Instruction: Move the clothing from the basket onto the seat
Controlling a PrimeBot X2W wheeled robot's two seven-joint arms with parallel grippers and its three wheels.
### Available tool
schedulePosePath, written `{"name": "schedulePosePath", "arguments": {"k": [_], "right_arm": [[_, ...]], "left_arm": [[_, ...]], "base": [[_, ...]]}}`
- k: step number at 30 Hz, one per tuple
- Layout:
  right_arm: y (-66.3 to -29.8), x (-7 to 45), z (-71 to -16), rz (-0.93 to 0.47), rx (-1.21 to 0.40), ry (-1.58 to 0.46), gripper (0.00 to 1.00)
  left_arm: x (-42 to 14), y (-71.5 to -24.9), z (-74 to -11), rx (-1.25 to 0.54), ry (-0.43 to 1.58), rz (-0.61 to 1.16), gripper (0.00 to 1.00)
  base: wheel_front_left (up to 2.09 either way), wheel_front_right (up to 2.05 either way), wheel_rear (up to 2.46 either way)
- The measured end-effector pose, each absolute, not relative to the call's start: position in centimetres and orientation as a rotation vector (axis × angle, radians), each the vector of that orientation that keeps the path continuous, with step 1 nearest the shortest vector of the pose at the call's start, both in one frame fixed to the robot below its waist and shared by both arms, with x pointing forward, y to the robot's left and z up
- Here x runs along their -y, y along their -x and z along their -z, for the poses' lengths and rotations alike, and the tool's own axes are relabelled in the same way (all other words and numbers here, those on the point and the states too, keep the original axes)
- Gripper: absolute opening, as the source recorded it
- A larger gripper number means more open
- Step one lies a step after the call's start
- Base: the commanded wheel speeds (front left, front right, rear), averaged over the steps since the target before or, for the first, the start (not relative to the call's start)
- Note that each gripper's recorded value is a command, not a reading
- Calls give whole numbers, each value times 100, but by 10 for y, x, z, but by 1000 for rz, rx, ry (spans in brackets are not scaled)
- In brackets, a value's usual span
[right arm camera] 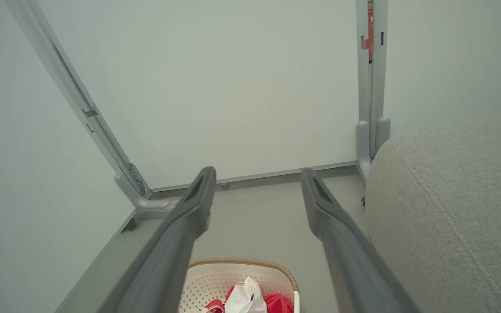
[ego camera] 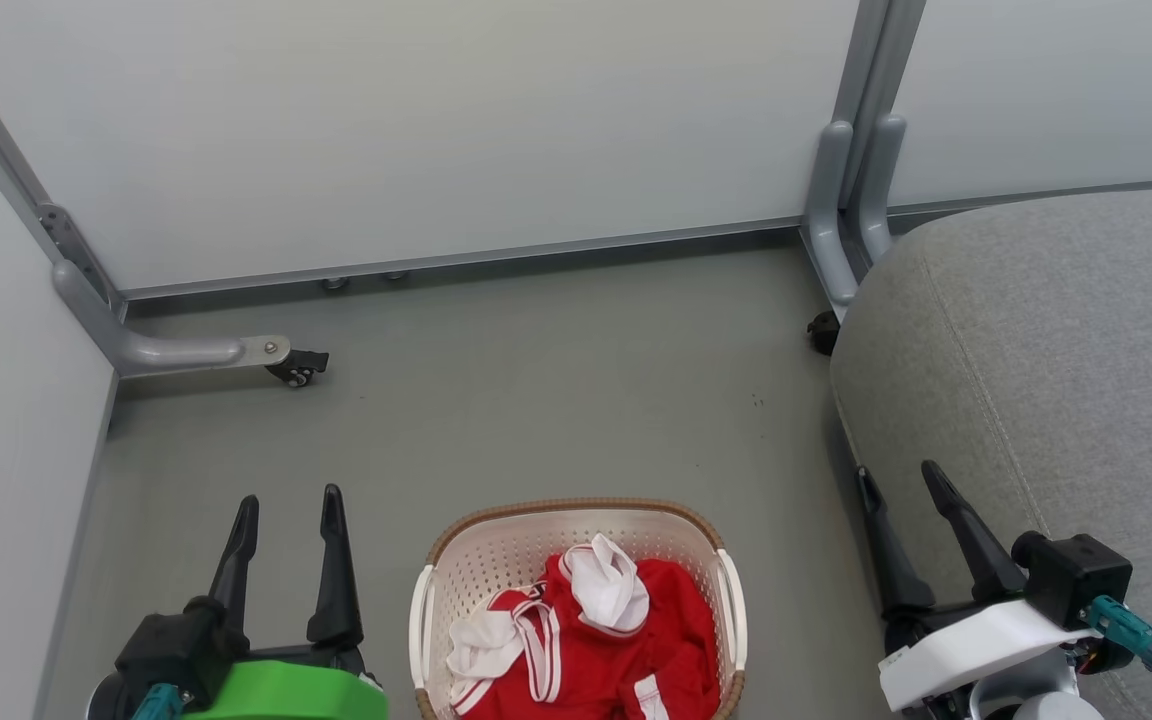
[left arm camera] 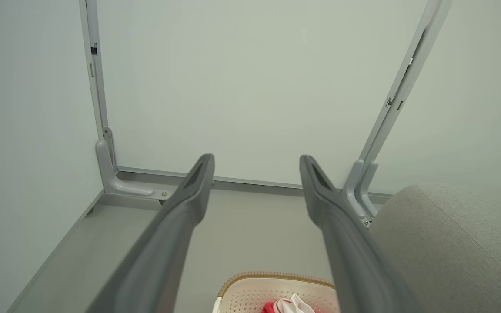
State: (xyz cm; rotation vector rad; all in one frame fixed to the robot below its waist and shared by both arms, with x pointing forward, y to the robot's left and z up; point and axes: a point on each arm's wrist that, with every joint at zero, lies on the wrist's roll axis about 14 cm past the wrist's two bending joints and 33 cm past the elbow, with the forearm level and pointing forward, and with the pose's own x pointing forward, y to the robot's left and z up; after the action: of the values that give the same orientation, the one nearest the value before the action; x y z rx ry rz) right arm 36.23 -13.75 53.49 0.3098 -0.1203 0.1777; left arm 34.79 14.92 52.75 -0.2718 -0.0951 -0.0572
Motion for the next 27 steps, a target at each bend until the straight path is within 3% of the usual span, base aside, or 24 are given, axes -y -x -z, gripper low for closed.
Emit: {"name": "schedulePosePath", "arguments": {"k": [27], "right_arm": [[-354,135,-537,-197,165,-98,100]], "left_arm": [[-134,-338,-537,165,75,119,100]], "base": [[0,0,0]]}}
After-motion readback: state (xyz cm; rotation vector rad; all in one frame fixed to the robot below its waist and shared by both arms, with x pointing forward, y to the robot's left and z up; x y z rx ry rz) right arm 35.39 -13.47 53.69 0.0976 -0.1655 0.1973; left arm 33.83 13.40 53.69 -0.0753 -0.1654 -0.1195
